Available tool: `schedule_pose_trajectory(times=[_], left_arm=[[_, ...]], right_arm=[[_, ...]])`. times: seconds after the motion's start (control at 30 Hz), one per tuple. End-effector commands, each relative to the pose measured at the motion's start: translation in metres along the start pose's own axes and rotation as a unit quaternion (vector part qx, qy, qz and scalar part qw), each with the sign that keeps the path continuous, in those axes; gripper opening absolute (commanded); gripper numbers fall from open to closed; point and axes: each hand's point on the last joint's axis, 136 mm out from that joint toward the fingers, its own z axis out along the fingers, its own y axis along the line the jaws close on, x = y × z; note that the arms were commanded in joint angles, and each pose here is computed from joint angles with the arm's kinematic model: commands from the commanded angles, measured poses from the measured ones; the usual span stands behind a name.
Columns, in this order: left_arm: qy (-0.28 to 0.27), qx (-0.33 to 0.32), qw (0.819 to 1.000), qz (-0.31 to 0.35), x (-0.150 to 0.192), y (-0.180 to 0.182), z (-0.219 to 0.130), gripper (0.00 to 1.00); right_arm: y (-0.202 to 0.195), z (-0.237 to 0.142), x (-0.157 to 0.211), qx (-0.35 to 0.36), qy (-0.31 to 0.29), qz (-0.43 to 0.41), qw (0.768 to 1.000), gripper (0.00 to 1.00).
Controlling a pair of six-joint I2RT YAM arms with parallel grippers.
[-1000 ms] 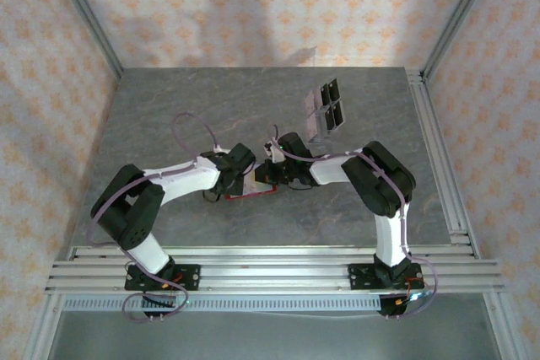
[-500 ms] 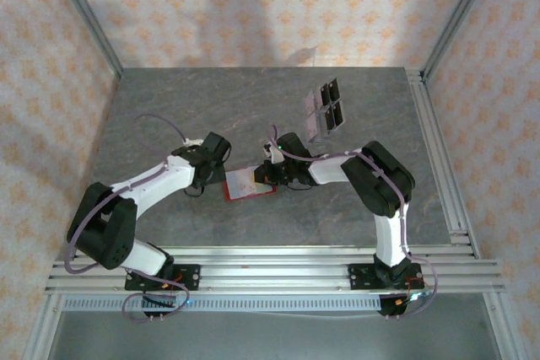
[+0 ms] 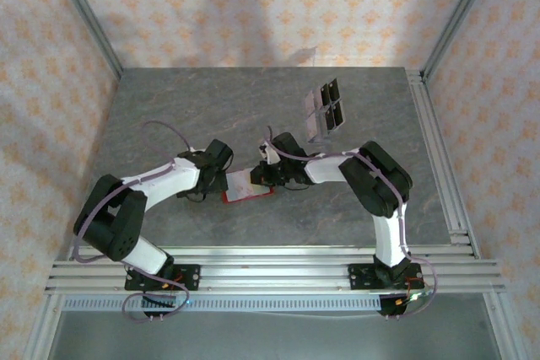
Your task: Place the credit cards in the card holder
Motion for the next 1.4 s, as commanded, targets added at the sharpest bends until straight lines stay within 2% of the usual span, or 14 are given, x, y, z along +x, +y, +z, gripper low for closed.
schedule_pose_trajectory(times=[0.0,0.13,0.3,0.4,0.5,0.57,0.67,1.0,1.37], left_arm=[[-0.004,0.0,1.0,-0.001,0.003,0.001,0.001,1.0],[-0.008,0.009,1.0,-0.004,0.001,-0.001,-0.003,1.0],[-0.018,-0.001,1.0,-0.01,-0.002,0.007,-0.01,1.0],[-0.026,-0.025,0.999,-0.017,-0.001,0.019,-0.012,1.0],[-0.03,-0.039,0.998,-0.025,0.0,0.028,-0.013,1.0],[-0.03,-0.041,0.998,-0.026,0.002,0.029,-0.012,1.0],[-0.025,-0.042,0.998,-0.028,0.005,0.029,-0.009,1.0],[-0.008,-0.033,0.999,-0.011,0.012,0.021,0.001,1.0],[0.003,-0.021,1.0,-0.004,0.016,0.014,0.008,1.0]], right_arm=[[0.004,-0.011,-0.002,0.03,0.0,-0.011,0.999,0.26],[0.024,-0.027,-0.009,0.027,-0.009,-0.029,0.999,0.4],[0.035,-0.047,-0.016,0.054,-0.022,-0.039,0.998,0.43],[0.028,-0.056,-0.019,0.098,-0.022,-0.032,0.994,0.35],[0.015,-0.063,-0.02,0.153,-0.017,-0.02,0.988,0.12],[0.008,-0.064,-0.019,0.174,-0.01,-0.015,0.985,0.04],[0.001,-0.062,-0.017,0.19,-0.001,-0.008,0.982,0.0],[-0.002,-0.035,-0.003,0.206,0.034,-0.016,0.978,0.0],[-0.008,-0.019,0.001,0.213,0.047,-0.012,0.976,0.0]])
